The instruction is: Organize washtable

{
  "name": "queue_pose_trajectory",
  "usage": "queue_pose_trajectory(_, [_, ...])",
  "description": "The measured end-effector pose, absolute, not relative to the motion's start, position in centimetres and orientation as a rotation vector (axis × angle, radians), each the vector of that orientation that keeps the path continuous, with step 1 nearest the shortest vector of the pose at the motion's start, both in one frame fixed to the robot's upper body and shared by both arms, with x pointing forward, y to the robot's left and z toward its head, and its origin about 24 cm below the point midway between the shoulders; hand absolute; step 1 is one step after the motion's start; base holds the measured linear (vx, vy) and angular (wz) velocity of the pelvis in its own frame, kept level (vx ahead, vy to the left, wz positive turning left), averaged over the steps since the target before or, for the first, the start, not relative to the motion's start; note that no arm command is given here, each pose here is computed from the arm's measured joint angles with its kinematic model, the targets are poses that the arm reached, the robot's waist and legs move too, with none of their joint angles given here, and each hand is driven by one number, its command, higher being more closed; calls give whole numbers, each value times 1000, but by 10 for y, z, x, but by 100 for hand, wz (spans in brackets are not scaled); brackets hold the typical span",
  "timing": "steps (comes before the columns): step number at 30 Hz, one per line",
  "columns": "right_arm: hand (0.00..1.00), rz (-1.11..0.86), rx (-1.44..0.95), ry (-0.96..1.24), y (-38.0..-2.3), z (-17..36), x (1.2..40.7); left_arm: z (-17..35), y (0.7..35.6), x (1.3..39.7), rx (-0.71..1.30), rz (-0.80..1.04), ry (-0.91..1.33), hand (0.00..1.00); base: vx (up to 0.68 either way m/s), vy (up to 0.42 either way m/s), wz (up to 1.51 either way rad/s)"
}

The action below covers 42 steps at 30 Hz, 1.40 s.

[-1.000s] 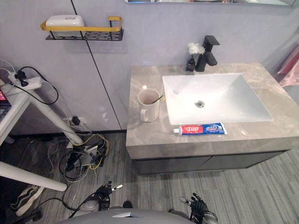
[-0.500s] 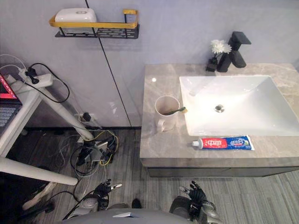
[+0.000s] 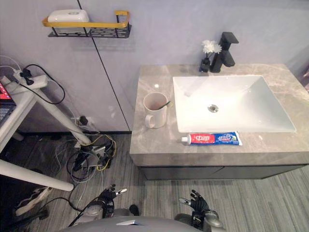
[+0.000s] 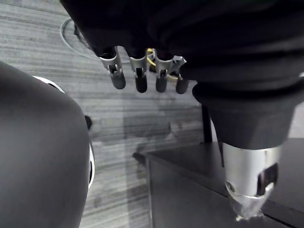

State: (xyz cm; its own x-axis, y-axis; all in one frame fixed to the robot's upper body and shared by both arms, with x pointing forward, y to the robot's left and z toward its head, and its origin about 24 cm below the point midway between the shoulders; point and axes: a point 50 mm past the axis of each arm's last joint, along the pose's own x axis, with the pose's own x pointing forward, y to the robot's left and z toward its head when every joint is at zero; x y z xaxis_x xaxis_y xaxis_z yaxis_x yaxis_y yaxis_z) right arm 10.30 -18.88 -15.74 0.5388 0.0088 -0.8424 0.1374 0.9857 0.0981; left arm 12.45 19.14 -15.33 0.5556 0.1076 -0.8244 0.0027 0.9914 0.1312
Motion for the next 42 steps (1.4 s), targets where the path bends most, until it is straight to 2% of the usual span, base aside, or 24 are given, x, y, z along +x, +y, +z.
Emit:
queue_pose_trajectory(16, [0, -157, 174, 1070, -195, -163, 91, -158, 191, 114, 103, 57, 1031, 0, 32, 13, 7])
queue_pose_trajectory(20, [0, -187, 189, 1073, -199, -164, 89, -161, 194, 107, 2, 150, 1053, 0, 7, -7, 3])
queue_pose_trajectory(23, [0, -206, 190, 1070, -200, -164, 88, -162, 198, 99, -142, 295, 1044, 0, 0, 0, 0])
queue_pose_trajectory(24, [0, -215, 191, 1069, -201, -164, 88, -161, 201, 98, -260, 404, 1012, 0, -18, 7, 4])
queue_pose_trajectory(25, [0, -223, 190, 1070, -201, -164, 87, -159, 203, 99, -346, 486, 966, 0, -21, 12, 8])
queue_pose_trajectory(26, [0, -241, 189, 1072, -203, -164, 85, -147, 210, 107, -462, 612, 819, 0, -12, 11, 7])
queue_pose_trajectory(28, [0, -248, 186, 1073, -203, -164, 83, -135, 217, 117, -501, 660, 703, 0, -4, 4, 3])
queue_pose_trajectory(32, [0, -250, 180, 1069, -205, -164, 80, -54, 259, 168, -450, 749, 213, 0, 8, -10, 10])
queue_pose_trajectory(35, [0, -248, 184, 1076, -205, -165, 77, -2, 267, 186, -319, 736, -9, 0, 38, -22, 13])
queue_pose_trajectory(38, [0, -256, 193, 1076, -206, -165, 75, 77, 249, 205, -138, 633, -330, 0, 20, -27, 18])
queue_pose_trajectory(40, [0, -256, 204, 1078, -207, -165, 73, 135, 210, 219, -36, 454, -591, 0, -21, -8, 13])
queue_pose_trajectory(42, [0, -264, 208, 1079, -210, -165, 71, 166, 178, 222, 61, 301, -743, 0, -27, 10, -7])
